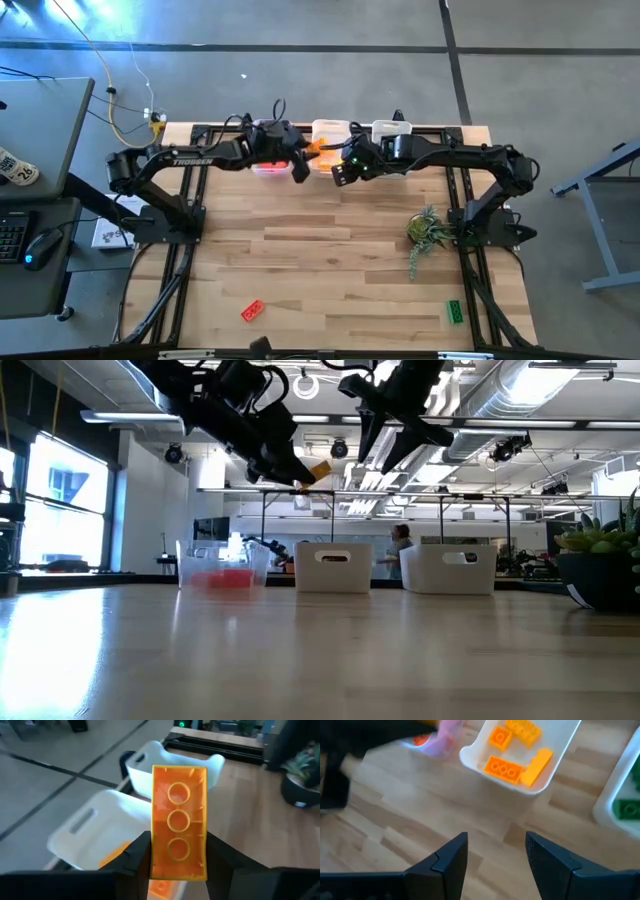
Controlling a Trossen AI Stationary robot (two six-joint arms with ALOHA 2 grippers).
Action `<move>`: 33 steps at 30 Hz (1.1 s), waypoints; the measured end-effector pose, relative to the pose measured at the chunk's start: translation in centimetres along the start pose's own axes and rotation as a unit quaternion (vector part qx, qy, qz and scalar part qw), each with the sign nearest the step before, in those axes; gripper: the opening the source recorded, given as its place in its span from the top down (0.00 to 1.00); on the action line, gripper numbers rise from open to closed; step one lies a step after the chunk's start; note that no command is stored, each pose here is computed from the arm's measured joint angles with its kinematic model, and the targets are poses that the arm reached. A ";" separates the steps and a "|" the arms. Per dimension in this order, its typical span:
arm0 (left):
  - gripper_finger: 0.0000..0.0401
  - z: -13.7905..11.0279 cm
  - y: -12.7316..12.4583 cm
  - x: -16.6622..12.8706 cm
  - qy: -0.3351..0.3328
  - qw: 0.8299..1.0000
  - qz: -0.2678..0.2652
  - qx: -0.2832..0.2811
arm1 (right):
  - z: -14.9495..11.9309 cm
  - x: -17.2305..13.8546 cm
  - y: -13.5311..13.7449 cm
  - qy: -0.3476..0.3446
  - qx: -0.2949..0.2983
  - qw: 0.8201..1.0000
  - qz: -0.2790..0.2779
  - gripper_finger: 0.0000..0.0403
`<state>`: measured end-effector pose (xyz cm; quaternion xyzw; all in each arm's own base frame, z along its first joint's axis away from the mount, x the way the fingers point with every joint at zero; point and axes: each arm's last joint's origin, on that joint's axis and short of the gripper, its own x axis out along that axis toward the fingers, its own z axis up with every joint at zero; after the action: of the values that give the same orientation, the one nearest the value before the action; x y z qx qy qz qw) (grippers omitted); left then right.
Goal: Sort & place blocks by color
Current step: Put the yellow game piece into the left white bin
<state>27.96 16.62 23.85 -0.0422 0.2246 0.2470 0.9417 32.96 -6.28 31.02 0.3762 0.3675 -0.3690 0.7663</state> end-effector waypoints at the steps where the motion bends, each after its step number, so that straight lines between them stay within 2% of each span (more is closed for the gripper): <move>1: 0.72 0.1 0.4 0.1 -0.001 1.000 0.004 0.004 | -0.2 -0.1 0.2 0.002 0.007 1.000 0.002 0.54; 4: 0.71 0.0 1.5 0.5 0.005 1.000 0.012 -0.001 | -1.2 -0.3 0.9 0.007 0.030 0.999 0.009 0.54; 8: 0.71 -0.6 2.3 1.6 0.016 1.000 -0.020 -0.009 | -2.7 -0.7 1.9 0.017 0.064 0.998 0.020 0.54; 14: 0.71 -1.1 2.7 3.6 0.022 0.999 -0.027 -0.010 | -5.4 -1.5 3.4 0.035 0.094 0.994 0.033 0.54; 18: 0.70 -1.1 2.8 4.8 0.030 0.999 -0.030 0.010 | -7.2 -1.7 4.3 0.049 0.108 0.992 0.037 0.54; 27: 0.66 -2.0 2.9 6.9 0.053 0.998 -0.028 0.008 | -10.8 -0.9 5.8 0.076 0.080 0.994 0.024 0.54; 33: 0.58 -2.7 2.9 7.2 0.076 0.997 -0.030 0.005 | -11.6 0.2 6.1 0.082 0.070 0.994 0.009 0.54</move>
<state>31.03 21.87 18.31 -0.0631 0.2956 0.2137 0.9290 34.88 6.19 27.55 0.4612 0.3985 -0.3551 0.7088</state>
